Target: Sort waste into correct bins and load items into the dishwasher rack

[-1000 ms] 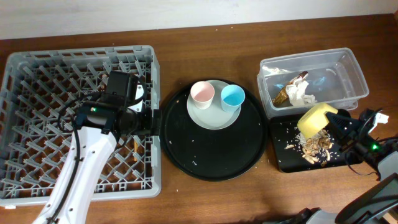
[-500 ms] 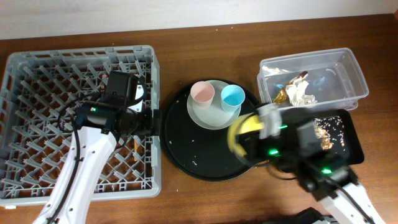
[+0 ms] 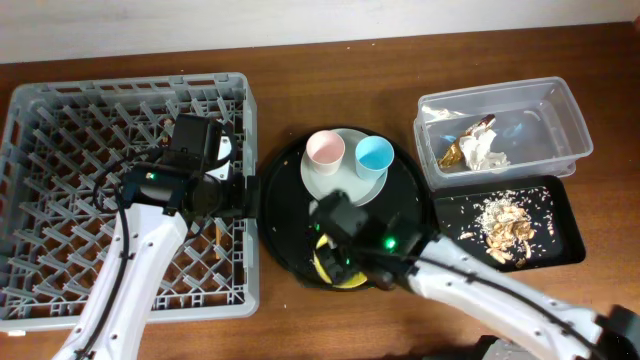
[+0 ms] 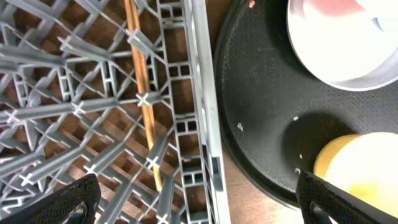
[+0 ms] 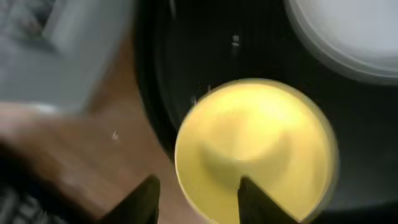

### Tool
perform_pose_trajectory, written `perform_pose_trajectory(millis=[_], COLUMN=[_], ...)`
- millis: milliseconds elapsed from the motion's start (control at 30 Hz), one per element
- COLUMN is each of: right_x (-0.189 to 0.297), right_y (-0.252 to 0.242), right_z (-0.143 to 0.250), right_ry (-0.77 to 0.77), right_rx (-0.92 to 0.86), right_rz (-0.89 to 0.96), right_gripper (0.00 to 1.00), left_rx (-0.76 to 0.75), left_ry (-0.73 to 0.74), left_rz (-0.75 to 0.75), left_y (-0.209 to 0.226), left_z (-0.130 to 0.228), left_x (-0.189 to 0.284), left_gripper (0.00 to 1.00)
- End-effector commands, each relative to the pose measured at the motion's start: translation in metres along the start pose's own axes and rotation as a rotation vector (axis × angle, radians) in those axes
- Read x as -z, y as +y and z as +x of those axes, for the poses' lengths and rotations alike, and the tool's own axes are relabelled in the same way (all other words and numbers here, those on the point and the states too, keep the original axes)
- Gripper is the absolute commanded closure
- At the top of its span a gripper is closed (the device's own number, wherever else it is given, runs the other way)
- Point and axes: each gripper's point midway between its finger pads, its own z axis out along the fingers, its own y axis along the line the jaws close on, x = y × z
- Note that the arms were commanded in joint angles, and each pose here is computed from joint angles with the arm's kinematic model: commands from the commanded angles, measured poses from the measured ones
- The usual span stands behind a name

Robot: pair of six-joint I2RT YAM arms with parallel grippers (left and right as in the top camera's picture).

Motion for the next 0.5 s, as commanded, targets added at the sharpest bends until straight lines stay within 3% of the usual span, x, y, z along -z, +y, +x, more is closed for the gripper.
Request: perform_pose_trajectory(millis=[0, 100, 167, 233, 300, 467], right_x=[0.059, 0.07, 0.057, 0.033, 0.0, -0.085], right_y=[-0.018, -0.055, -0.061, -0.059, -0.061, -0.075], right_z=[-0.062, -0.097, -0.116, -0.134, -0.149, -0.144], right_ry=[-0.175, -0.269, -0.299, -0.32, -0.322, -0.215], right_rx=[0.068, 0.113, 0.247, 0.307, 0.355, 0.388], right_rz=[0.024, 0.081, 0.099, 0.103, 0.109, 0.116], right_gripper=[0.44, 0.41, 0.41, 0.42, 0.51, 0.52], left_rx=[0.001, 0.001, 0.001, 0.001, 0.001, 0.001], left_ry=[-0.016, -0.016, -0.016, -0.016, -0.016, -0.016], left_rz=[0.013, 0.013, 0.013, 0.013, 0.013, 0.013], left_y=[-0.002, -0.002, -0.002, -0.002, -0.002, -0.002], left_z=[-0.003, -0.003, -0.003, -0.003, -0.003, -0.003], left_x=[0.004, 0.004, 0.004, 0.004, 0.004, 0.004], left_gripper=[0.01, 0.01, 0.01, 0.01, 0.01, 0.01])
